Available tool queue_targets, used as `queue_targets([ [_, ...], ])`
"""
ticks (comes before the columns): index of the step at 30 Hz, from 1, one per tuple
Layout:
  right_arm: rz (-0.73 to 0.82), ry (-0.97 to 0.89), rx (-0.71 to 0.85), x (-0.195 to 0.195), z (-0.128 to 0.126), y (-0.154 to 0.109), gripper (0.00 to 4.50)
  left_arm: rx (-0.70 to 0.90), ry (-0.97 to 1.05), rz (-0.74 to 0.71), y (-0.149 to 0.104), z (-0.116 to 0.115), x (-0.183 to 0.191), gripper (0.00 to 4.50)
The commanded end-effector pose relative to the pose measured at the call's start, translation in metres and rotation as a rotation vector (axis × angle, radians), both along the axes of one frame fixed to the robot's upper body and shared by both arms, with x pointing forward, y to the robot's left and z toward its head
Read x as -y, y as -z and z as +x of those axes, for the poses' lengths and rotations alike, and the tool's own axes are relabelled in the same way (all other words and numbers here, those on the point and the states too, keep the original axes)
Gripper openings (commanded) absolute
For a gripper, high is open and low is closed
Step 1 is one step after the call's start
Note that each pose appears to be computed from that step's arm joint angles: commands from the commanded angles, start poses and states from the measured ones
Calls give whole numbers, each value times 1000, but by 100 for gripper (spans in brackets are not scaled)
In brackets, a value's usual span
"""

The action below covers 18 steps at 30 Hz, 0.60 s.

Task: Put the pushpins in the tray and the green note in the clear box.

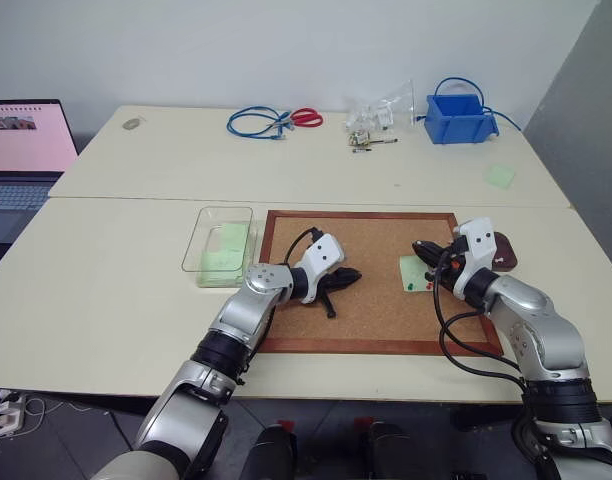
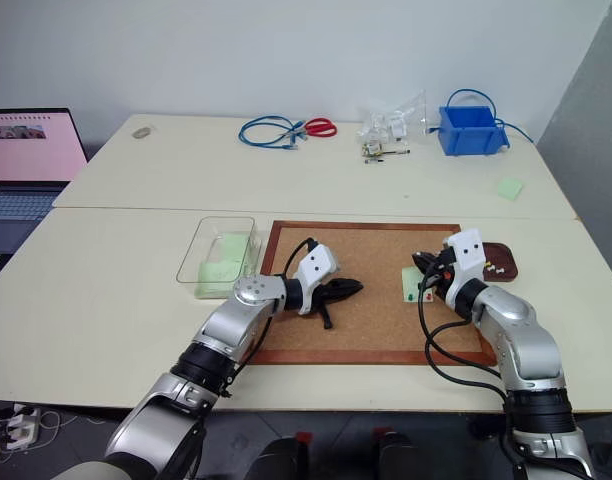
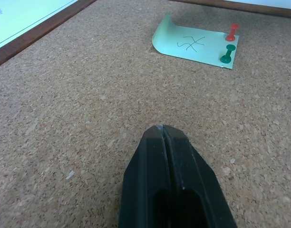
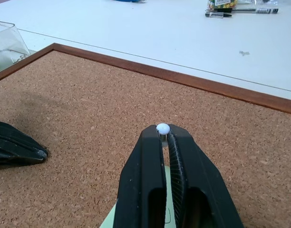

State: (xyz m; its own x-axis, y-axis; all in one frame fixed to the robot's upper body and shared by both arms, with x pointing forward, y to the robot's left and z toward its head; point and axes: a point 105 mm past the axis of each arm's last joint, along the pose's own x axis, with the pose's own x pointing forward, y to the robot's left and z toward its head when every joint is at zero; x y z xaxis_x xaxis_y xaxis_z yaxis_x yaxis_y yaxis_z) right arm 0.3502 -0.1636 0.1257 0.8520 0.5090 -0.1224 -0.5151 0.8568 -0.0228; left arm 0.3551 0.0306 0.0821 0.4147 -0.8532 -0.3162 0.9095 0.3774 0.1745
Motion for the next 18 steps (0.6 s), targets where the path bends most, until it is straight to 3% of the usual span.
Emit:
queue_targets([
  [1, 1, 34, 53, 10, -1, -14, 6, -55, -16, 72, 23, -3, -7, 0],
  [4, -14, 87, 64, 18, 2, -17, 6, -56, -14, 72, 23, -3, -6, 0],
  [11, -72, 493, 88, 86, 22, -23, 6, -66, 0, 74, 26, -6, -4, 0],
  [18, -23, 639, 43, 114, 36, -22, 6, -64, 6, 80, 26, -5, -4, 0],
])
